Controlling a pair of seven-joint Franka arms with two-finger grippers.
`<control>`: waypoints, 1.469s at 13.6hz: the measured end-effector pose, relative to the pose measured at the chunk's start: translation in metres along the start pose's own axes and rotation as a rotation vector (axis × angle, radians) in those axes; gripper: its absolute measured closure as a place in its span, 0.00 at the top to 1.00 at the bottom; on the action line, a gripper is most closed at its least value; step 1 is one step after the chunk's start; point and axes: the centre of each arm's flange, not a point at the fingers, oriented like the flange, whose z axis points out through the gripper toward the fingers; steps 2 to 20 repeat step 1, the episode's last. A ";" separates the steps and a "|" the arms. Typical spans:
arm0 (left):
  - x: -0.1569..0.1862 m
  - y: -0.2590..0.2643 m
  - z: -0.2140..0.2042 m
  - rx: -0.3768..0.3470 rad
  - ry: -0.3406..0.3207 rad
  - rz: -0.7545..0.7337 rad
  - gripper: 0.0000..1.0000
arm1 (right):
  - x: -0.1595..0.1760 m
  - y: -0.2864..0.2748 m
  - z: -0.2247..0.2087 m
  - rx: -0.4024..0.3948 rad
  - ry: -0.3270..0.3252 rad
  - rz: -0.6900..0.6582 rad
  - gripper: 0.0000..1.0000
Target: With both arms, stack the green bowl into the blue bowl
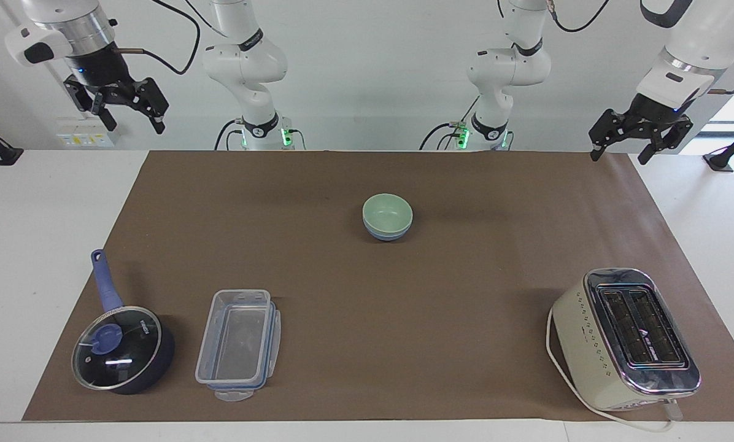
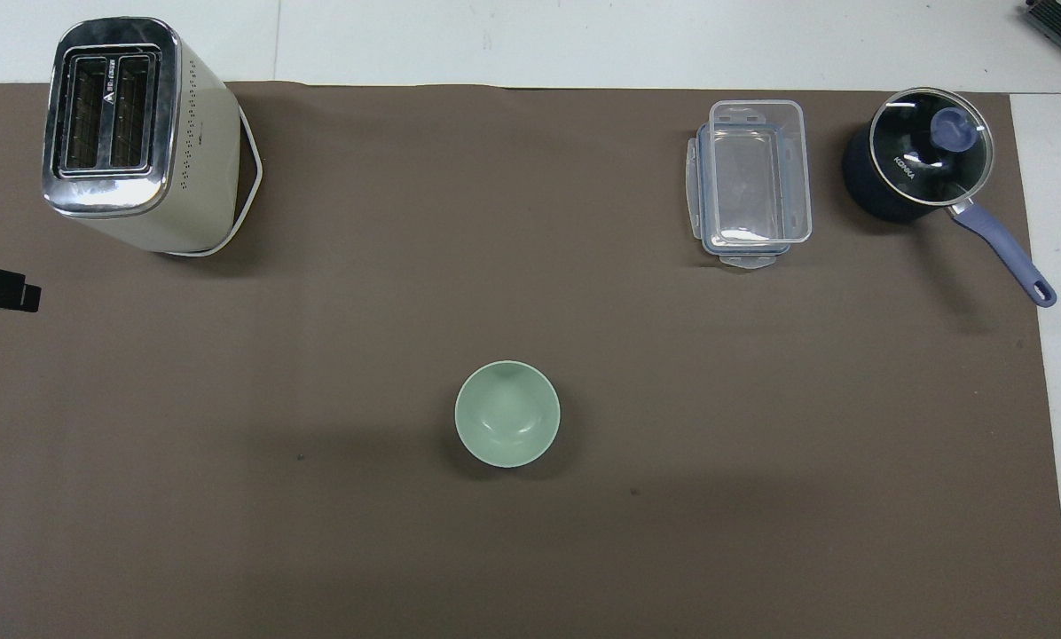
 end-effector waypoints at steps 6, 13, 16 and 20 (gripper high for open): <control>0.000 0.000 0.000 0.000 0.000 0.000 1.00 | 0.000 0.000 0.001 -0.001 -0.002 0.000 1.00; 0.000 0.000 0.000 0.000 0.000 0.000 1.00 | 0.000 0.000 0.001 -0.001 -0.002 0.000 1.00; 0.000 0.000 0.000 0.000 0.000 0.000 1.00 | 0.000 0.000 0.001 -0.001 -0.002 0.000 1.00; 0.000 0.000 0.000 0.000 0.000 0.000 1.00 | 0.000 0.000 0.001 -0.001 -0.002 0.000 1.00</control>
